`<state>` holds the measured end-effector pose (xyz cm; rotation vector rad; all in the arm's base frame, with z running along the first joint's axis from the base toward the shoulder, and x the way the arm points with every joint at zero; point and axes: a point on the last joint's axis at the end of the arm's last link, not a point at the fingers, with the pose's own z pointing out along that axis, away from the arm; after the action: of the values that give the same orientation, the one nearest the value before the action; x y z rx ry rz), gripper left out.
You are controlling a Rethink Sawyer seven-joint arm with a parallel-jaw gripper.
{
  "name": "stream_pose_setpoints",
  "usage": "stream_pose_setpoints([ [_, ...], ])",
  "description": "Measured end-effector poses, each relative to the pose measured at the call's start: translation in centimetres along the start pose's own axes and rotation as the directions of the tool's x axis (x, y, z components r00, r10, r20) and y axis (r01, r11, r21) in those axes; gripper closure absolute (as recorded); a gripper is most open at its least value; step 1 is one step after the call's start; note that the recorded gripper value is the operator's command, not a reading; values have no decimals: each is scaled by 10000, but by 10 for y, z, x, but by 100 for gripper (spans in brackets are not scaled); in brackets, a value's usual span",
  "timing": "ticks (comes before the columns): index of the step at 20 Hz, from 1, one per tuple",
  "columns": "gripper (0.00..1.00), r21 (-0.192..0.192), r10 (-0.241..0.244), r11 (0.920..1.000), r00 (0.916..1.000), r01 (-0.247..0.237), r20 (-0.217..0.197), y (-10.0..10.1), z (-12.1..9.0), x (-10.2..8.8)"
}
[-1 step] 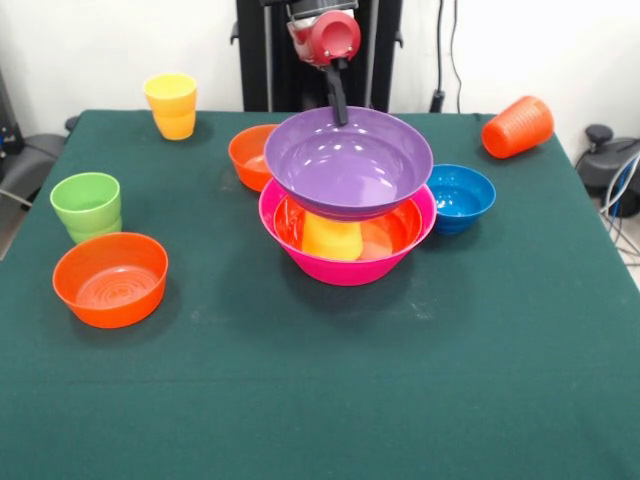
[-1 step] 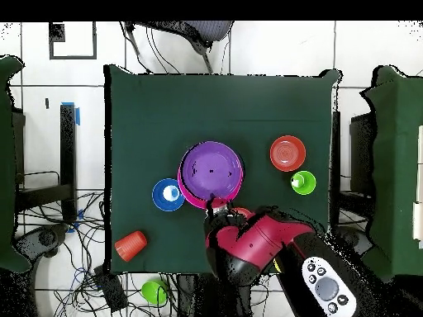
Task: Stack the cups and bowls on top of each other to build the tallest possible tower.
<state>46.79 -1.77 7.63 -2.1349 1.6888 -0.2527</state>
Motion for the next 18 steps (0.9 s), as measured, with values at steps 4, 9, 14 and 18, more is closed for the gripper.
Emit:
stream_pose_setpoints([
  [4,100,70,43,10000,10000,-43,-35,-2,0,3],
  [9,100,115,226,9997,9997,-225,-121,-1,-2,13],
  [14,100,143,440,9989,9988,-437,-219,2,-4,23],
  [18,100,151,501,9986,9985,-497,-235,3,-5,26],
])
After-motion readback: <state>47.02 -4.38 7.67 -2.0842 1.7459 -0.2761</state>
